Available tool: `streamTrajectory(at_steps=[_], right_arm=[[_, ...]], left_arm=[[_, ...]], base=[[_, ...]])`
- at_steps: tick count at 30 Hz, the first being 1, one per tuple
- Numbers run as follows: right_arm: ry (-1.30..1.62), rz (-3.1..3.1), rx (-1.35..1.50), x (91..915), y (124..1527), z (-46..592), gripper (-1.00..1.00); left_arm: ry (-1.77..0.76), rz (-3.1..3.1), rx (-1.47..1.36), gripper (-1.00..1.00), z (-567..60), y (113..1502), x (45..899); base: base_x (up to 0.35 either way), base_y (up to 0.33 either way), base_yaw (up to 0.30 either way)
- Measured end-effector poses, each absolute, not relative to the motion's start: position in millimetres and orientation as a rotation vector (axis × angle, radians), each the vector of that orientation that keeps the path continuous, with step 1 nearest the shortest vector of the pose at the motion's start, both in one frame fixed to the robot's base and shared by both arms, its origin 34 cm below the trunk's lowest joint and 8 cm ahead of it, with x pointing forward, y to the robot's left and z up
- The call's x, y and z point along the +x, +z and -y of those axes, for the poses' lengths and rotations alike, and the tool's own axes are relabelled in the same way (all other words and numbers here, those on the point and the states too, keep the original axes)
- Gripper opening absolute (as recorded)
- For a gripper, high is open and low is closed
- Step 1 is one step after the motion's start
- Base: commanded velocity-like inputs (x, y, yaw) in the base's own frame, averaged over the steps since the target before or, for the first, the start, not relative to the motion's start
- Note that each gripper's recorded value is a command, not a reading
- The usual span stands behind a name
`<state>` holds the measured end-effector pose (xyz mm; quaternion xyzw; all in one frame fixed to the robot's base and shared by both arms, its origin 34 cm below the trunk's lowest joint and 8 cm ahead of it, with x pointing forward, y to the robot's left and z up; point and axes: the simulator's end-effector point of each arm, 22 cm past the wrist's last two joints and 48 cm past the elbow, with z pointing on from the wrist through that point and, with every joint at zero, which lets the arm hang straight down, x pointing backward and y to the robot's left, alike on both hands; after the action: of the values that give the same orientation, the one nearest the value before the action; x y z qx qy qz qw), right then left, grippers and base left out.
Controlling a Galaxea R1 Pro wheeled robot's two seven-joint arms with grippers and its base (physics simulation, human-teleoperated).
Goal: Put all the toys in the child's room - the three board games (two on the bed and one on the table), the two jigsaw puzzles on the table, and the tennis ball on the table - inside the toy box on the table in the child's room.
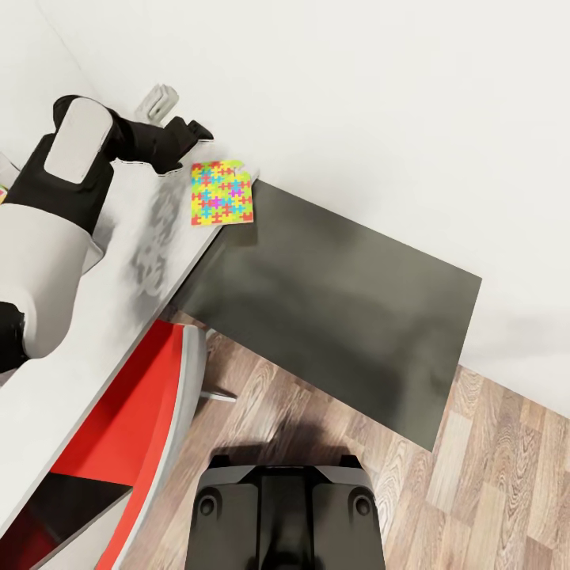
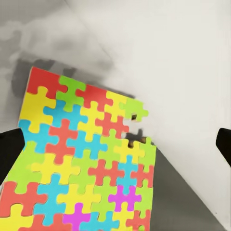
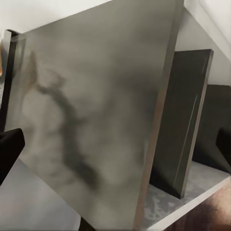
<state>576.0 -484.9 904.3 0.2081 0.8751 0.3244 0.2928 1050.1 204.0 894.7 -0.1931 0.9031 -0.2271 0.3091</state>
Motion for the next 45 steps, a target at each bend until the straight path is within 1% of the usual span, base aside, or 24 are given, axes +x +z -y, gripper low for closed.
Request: streamTrajectory(at_steps=[16, 27, 45], right_arm=[[0.879, -2.338, 0.554, 575, 900, 480, 1.0], [0.938, -2.305, 0.577, 573, 903, 472, 1.0], [0.938, -2.305, 0.577, 573, 903, 472, 1.0]], left_arm=[[-0.713, -2.303, -0.446, 1.0, -171, 964, 1052], [-0.587, -2.269, -0.571, 1.0, -241, 978, 1072], [-0.581, -2.272, -0.588, 1.0, -247, 981, 1078]], base=[[0.0, 0.0, 0.0], [0.0, 0.0, 0.0], [0.0, 0.0, 0.0]])
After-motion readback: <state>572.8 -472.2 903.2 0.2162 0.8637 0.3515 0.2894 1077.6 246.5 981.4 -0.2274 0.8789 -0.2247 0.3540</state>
